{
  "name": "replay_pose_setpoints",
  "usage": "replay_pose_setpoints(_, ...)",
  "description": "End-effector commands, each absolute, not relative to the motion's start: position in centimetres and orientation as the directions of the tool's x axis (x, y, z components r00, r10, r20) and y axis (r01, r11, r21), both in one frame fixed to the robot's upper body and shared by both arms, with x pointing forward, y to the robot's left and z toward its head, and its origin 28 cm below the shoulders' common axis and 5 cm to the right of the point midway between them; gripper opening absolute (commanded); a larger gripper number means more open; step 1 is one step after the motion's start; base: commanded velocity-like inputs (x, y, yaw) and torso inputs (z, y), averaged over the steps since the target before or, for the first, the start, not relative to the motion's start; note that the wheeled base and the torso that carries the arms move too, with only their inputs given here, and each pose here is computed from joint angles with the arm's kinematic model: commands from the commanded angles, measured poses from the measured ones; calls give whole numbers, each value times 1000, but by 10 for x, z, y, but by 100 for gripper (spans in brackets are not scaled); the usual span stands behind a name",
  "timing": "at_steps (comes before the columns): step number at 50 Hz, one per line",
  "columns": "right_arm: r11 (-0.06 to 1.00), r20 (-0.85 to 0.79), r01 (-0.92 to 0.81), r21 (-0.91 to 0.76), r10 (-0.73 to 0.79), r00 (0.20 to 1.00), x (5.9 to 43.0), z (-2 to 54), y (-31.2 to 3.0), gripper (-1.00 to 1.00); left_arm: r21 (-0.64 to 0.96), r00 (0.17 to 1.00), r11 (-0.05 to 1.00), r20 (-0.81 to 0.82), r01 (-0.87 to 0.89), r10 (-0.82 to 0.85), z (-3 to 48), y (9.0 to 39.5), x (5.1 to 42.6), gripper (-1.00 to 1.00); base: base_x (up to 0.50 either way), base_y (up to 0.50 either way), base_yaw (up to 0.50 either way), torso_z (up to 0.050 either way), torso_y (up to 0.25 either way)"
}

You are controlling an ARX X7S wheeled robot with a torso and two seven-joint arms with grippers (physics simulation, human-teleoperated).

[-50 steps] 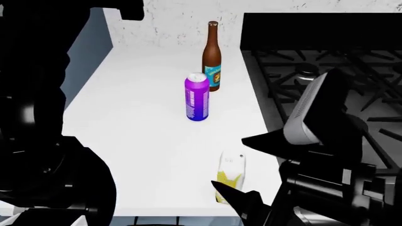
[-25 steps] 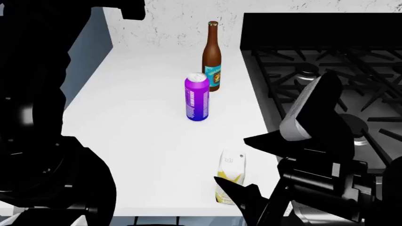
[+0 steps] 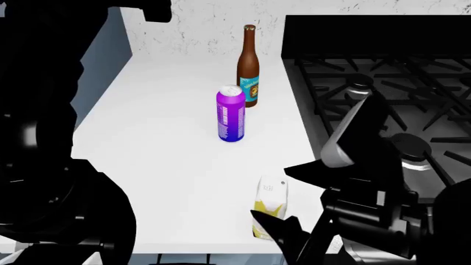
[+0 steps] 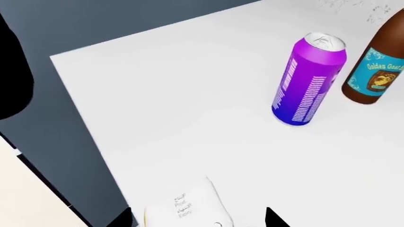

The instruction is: Move the drinks to the dining counter.

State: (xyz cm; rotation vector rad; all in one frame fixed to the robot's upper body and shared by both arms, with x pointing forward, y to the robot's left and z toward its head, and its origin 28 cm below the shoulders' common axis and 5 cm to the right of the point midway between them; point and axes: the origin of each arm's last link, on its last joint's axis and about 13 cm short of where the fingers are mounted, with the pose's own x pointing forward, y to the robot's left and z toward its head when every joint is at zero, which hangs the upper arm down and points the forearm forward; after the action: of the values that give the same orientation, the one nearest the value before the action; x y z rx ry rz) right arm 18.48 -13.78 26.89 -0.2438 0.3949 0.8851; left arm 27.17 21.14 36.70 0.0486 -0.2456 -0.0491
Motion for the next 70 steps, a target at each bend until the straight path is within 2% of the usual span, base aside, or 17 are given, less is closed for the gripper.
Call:
replay_pose_setpoints(1, 610, -448, -793, -12, 705, 549, 186, 262, -138, 100, 54, 969, 997, 242, 45, -57, 367, 211, 272, 100, 0, 0, 0, 0, 0)
replay_pose_setpoints(22, 614, -475, -788, 41, 706, 525, 189, 250, -139, 100, 55, 967, 997, 246, 50, -62, 368, 210, 271, 100, 0, 0, 0, 0, 0)
replay_pose_setpoints(23, 621, -472, -783, 36, 701, 534, 189, 251, -139, -100, 57, 967, 997, 247, 49, -61, 367, 210, 271, 100, 0, 0, 0, 0, 0)
replay_pose_setpoints(39, 627, -461, -778, 21, 697, 549, 190, 253, -139, -100, 57, 968, 997, 245, 51, -64, 367, 210, 271, 100, 0, 0, 0, 0, 0)
replay_pose_setpoints(56, 732, -322, -640, -234, 563, 761, 177, 313, -143, -100, 73, 972, 995, 218, 69, -83, 357, 205, 273, 100, 0, 0, 0, 0, 0)
replay_pose_setpoints(61, 745, -307, -614, -260, 540, 784, 172, 320, -145, -100, 79, 974, 994, 210, 73, -88, 355, 203, 274, 100, 0, 0, 0, 0, 0)
replay_pose_setpoints(62, 750, -302, -607, -262, 534, 790, 172, 321, -146, -100, 57, 977, 997, 212, -42, 29, 358, 226, 274, 100, 0, 0, 0, 0, 0)
replay_pose_setpoints(64, 756, -301, -599, -264, 525, 796, 171, 321, -147, -100, 41, 969, 986, 194, -162, 151, 366, 242, 276, 100, 0, 0, 0, 0, 0)
replay_pose_setpoints(70, 767, -297, -588, -258, 516, 804, 171, 321, -149, -100, -4, 969, 980, 152, -197, 195, 373, 206, 255, 100, 0, 0, 0, 0, 0)
